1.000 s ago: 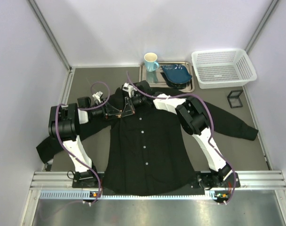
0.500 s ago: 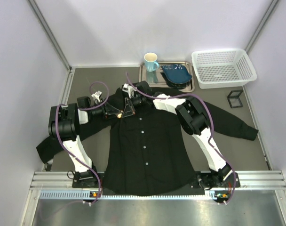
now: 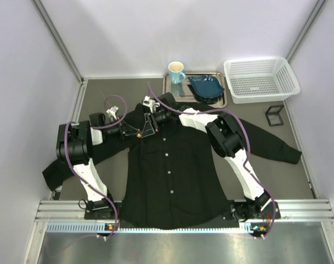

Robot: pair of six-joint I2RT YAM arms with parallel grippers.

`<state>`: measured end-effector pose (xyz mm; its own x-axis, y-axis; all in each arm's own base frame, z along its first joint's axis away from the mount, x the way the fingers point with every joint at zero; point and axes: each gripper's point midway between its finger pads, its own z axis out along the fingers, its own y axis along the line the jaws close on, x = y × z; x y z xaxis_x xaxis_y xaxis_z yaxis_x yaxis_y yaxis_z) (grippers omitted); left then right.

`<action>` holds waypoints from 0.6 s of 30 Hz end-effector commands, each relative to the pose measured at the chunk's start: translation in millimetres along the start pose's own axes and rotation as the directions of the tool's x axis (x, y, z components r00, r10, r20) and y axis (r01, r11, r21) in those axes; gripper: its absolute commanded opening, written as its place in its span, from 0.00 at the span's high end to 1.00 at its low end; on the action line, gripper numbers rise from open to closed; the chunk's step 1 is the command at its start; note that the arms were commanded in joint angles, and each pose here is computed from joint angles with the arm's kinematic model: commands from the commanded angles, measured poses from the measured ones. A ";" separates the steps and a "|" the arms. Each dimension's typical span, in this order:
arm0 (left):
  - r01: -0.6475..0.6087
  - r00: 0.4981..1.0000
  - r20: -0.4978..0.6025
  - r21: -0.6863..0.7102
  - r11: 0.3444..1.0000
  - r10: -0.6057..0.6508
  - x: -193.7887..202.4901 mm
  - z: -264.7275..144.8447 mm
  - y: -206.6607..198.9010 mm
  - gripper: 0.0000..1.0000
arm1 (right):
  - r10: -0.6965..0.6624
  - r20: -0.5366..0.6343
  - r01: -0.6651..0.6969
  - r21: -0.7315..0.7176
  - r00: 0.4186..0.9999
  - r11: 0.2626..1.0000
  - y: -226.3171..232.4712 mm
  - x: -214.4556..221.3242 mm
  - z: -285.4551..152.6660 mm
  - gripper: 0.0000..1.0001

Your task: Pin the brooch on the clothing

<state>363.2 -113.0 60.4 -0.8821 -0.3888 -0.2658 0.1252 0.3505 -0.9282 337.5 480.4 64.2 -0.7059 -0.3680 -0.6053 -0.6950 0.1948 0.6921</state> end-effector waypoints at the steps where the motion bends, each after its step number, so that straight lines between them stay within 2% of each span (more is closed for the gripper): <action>1: -0.065 0.998 0.005 0.027 0.997 0.065 -3.6 -5.0 -13.0 1.00 | -0.082 0.085 0.088 -0.067 0.993 0.994 25.9 -46.5 -18.9 0.54; 2: -0.065 0.998 0.004 0.030 0.997 0.065 -3.1 -5.2 -13.7 1.00 | -0.077 0.086 0.083 -0.068 0.993 0.994 25.8 -47.0 -19.6 0.46; 5: -0.062 0.998 0.007 0.042 0.997 0.062 -2.8 -5.6 -15.1 1.00 | -0.069 0.086 0.075 -0.069 0.994 0.995 24.7 -47.0 -19.5 0.42; 18: -0.071 0.997 0.005 0.084 0.994 0.071 0.2 -6.8 -24.1 1.00 | -0.097 0.050 0.100 -0.065 0.994 0.993 8.4 -32.8 -3.3 0.38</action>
<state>360.6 -112.6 62.0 -0.8815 -0.3901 -0.2661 0.1330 0.3355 -0.9326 354.6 483.0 91.6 -0.6919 -0.3296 -0.6424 -0.7100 0.1486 0.6884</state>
